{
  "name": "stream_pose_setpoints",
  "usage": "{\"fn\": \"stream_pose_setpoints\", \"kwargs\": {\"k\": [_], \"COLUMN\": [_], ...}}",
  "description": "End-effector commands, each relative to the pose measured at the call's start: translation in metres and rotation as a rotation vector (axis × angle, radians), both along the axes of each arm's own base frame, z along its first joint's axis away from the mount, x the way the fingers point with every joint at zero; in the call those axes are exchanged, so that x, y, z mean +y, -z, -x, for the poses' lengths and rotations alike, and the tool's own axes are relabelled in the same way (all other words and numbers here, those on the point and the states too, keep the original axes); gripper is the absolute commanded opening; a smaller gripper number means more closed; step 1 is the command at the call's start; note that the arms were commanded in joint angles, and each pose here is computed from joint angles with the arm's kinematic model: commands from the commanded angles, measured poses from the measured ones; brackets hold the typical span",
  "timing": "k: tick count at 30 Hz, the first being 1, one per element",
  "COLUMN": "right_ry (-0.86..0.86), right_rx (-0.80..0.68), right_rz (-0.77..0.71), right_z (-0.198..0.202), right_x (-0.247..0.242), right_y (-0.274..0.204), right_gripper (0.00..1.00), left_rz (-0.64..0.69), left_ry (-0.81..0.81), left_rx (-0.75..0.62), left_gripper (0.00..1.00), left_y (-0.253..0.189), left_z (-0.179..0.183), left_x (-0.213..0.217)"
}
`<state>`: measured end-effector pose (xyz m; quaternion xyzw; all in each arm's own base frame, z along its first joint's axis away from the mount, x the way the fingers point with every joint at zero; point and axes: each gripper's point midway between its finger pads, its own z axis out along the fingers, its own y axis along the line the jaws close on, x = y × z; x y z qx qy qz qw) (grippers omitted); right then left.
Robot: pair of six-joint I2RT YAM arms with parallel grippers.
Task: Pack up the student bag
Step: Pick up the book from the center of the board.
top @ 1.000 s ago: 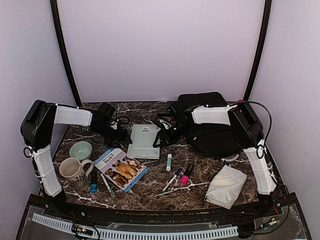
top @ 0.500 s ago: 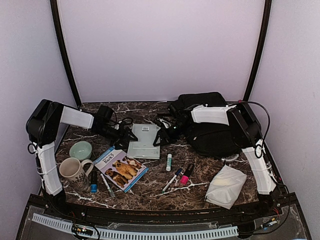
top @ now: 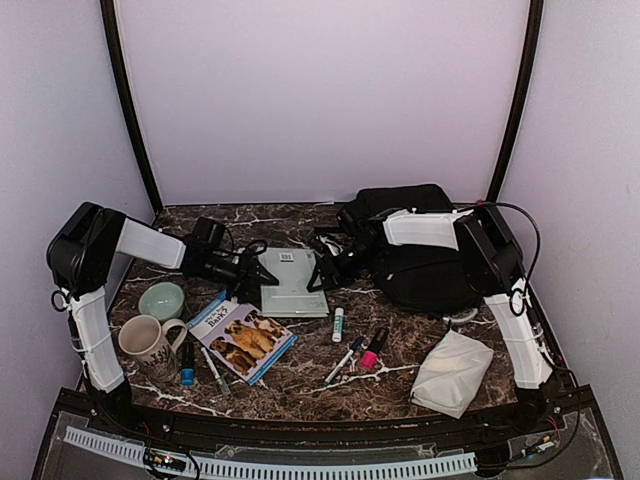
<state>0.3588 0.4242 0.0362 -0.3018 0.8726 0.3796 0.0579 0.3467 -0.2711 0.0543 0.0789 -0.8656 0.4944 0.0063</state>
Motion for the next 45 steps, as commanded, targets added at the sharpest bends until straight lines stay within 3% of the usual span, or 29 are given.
{"fn": "stream_pose_setpoints", "kwargs": {"k": [1, 15, 29, 33, 39, 45], "right_ry": [0.001, -0.002, -0.005, 0.027, -0.057, -0.083], "right_rx": [0.047, 0.062, 0.031, -0.002, -0.093, -0.342], "right_rz": [0.098, 0.092, 0.125, 0.089, -0.162, -0.204], "right_z": [0.013, 0.016, 0.011, -0.002, 0.009, 0.011], "right_x": [-0.008, -0.008, -0.014, -0.033, -0.043, -0.073], "right_y": [0.05, 0.051, 0.043, 0.009, -0.096, -0.175], "right_gripper": [0.53, 0.54, 0.56, 0.61, 0.62, 0.65], "left_rz": [0.093, 0.059, 0.027, -0.009, -0.087, 0.008], "left_ry": [0.018, -0.005, 0.018, 0.033, 0.029, 0.033], "left_rx": [-0.157, -0.195, -0.274, -0.383, -0.552, -0.721], "left_gripper": [0.48, 0.38, 0.17, 0.11, 0.0, 0.0], "left_y": [-0.059, -0.068, -0.087, -0.125, -0.177, -0.229], "left_z": [-0.007, -0.009, -0.009, -0.013, -0.023, -0.017], "left_x": [-0.012, -0.007, -0.004, 0.0, 0.009, 0.005]}}
